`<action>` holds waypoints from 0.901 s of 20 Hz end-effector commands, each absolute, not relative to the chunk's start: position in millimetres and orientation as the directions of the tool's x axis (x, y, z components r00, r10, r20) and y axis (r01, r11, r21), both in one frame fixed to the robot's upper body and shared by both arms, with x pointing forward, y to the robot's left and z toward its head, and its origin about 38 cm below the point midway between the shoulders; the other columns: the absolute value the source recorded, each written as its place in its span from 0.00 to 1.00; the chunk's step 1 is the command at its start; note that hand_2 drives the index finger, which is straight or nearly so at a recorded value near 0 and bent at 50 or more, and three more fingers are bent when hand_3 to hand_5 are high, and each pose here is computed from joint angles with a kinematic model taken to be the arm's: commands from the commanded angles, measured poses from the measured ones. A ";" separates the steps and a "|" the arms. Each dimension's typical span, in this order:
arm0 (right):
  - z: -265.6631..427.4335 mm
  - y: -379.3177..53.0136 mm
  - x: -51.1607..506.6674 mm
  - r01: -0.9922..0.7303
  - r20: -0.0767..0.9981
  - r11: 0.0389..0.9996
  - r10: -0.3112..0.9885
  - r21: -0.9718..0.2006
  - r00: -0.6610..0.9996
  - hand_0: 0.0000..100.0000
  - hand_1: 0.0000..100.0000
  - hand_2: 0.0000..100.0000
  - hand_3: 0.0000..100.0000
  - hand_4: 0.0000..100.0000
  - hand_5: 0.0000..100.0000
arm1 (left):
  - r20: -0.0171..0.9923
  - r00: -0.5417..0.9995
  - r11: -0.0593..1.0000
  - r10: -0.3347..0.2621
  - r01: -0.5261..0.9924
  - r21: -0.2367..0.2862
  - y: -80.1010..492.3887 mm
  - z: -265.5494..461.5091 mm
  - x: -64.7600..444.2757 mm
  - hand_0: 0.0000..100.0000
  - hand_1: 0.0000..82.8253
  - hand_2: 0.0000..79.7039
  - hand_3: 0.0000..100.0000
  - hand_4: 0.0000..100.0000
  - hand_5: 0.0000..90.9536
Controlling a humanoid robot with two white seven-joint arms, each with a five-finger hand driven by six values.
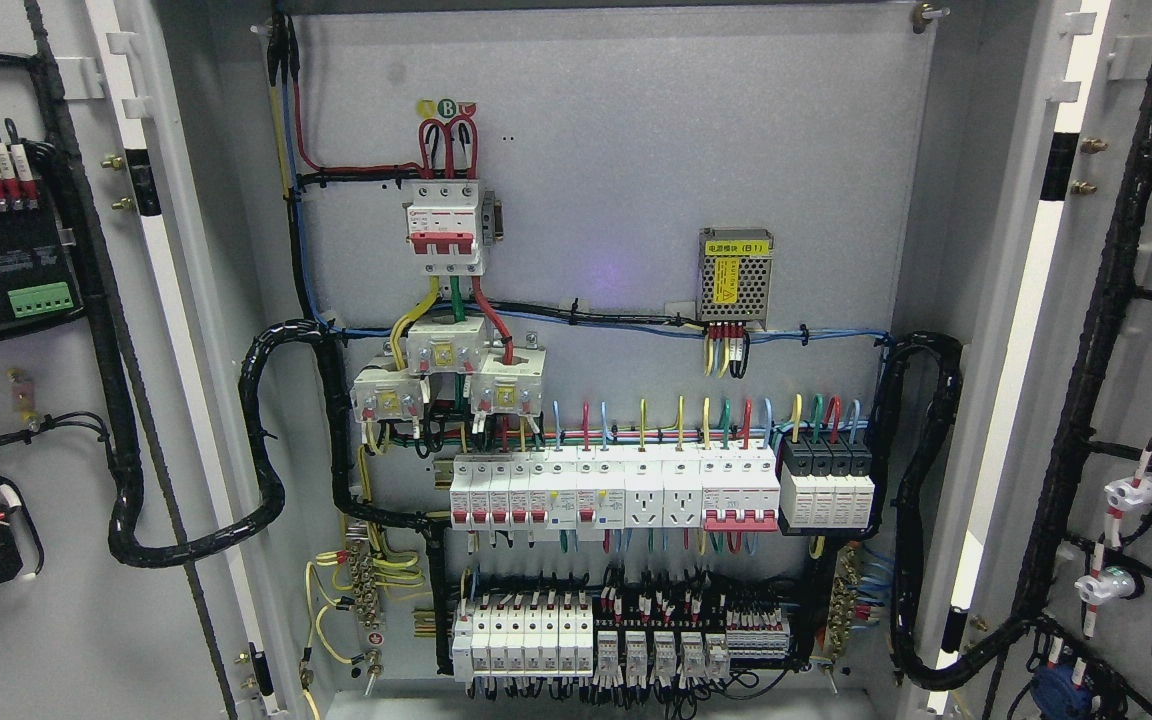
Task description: Open door with both hands
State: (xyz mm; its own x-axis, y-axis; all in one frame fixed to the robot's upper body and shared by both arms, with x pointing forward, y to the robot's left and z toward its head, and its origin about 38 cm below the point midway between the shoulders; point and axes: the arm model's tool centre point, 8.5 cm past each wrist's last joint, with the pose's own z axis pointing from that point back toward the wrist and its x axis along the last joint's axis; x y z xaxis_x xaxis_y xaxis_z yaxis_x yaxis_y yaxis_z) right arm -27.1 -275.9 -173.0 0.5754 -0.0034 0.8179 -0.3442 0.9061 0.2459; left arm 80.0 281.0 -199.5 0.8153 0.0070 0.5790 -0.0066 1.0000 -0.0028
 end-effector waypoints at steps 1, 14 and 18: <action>-206.9 -303.3 -117.6 -0.124 0.549 0.973 -0.004 0.195 0.836 0.00 0.00 0.00 0.00 0.00 0.00 | 0.251 0.966 0.998 0.061 -0.057 -0.022 248.9 -253.8 -8.1 0.00 0.00 0.00 0.00 0.03 0.00; -245.9 -291.4 -94.3 0.033 0.197 0.999 -0.039 0.032 0.980 0.00 0.00 0.00 0.00 0.00 0.00 | 0.054 0.995 0.996 0.083 -0.084 0.012 249.4 -260.2 -64.5 0.00 0.00 0.00 0.00 0.03 0.00; -254.2 -266.6 -82.8 -0.003 0.117 1.000 0.000 0.021 0.993 0.00 0.00 0.00 0.00 0.00 0.00 | 0.019 0.998 0.998 0.054 -0.055 0.026 253.1 -259.1 -76.5 0.00 0.00 0.00 0.00 0.03 0.00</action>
